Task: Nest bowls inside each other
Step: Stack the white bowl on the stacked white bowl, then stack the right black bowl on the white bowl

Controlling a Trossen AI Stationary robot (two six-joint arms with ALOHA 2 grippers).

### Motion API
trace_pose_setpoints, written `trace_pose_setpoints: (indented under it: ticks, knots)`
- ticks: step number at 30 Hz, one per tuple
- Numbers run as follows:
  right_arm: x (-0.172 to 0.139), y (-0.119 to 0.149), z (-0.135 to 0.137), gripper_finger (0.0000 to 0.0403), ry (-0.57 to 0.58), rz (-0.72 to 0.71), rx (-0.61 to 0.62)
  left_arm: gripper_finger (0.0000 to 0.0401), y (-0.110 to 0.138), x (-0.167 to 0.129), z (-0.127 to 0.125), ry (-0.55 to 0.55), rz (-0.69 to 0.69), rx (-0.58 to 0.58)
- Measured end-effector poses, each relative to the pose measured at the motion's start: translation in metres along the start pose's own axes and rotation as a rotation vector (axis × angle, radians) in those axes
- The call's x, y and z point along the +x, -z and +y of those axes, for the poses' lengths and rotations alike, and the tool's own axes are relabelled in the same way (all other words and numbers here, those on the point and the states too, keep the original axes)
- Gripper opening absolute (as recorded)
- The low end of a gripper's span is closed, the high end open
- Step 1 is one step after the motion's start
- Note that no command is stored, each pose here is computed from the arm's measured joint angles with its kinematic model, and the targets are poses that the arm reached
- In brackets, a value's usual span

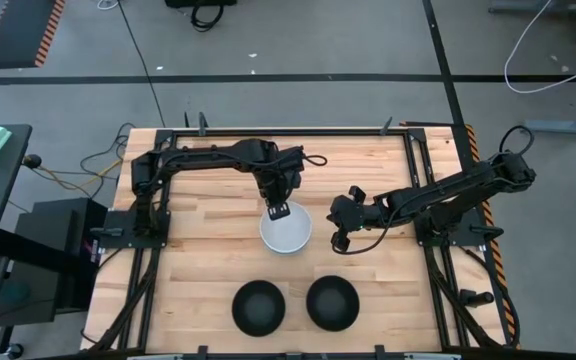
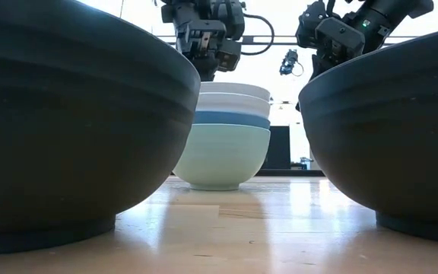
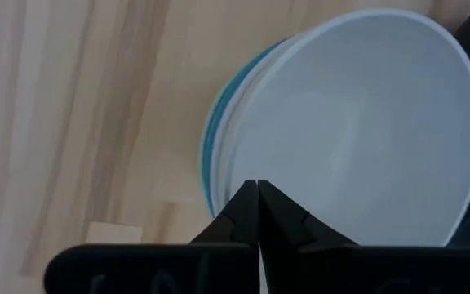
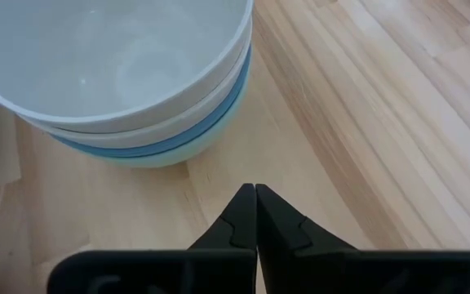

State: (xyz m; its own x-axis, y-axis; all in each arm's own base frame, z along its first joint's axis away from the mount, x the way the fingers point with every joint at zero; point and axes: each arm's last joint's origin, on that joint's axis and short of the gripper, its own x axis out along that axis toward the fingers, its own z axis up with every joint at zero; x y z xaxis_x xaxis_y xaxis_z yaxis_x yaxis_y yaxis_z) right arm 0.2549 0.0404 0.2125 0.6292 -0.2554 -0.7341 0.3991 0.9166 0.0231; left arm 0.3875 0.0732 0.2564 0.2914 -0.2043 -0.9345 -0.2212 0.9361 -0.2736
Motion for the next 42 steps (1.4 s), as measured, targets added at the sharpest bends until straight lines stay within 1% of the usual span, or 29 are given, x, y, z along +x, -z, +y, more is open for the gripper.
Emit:
trace_pose_setpoints:
  ticks: [6, 11, 15, 17, 22, 24, 29, 35, 39, 42]
  knots:
    - [0.000, 0.000, 0.000, 0.0007, 0.000, 0.000, 0.000, 0.0009, -0.002, -0.003, -0.001, 0.005, -0.011, 0.003]
    - [0.000, 0.000, 0.000, 0.0005, 0.000, 0.000, 0.000, 0.0009, -0.012, -0.023, -0.010, 0.022, -0.078, 0.027]
    - [0.000, 0.000, 0.000, 0.0009, -0.004, 0.003, 0.011, 0.0027, -0.015, -0.038, -0.018, 0.030, -0.104, 0.044]
    - [0.000, 0.000, 0.001, 0.0014, -0.024, 0.013, 0.019, 0.0035, -0.014, -0.045, -0.022, 0.031, -0.090, 0.046]
    - [0.000, 0.002, 0.003, 0.0021, -0.094, 0.054, 0.068, 0.0044, 0.000, -0.053, -0.036, 0.022, 0.043, 0.042]
    - [-0.001, 0.003, 0.005, 0.0021, -0.117, 0.067, 0.082, 0.0044, 0.008, -0.054, -0.045, 0.001, 0.093, 0.054]
    - [-0.006, 0.007, 0.015, 0.0018, -0.153, 0.072, 0.070, 0.0036, 0.023, -0.051, -0.078, -0.063, 0.145, 0.124]
    - [-0.018, 0.011, 0.024, 0.0017, -0.202, 0.057, 0.083, 0.0024, 0.042, -0.054, -0.121, -0.087, 0.134, 0.225]
    - [-0.032, 0.005, 0.032, 0.0017, -0.254, 0.025, 0.087, 0.0019, 0.061, -0.063, -0.147, -0.156, 0.103, 0.255]
    - [-0.044, -0.003, 0.041, 0.0017, -0.294, -0.002, 0.080, 0.0016, 0.077, -0.071, -0.164, -0.227, 0.070, 0.255]
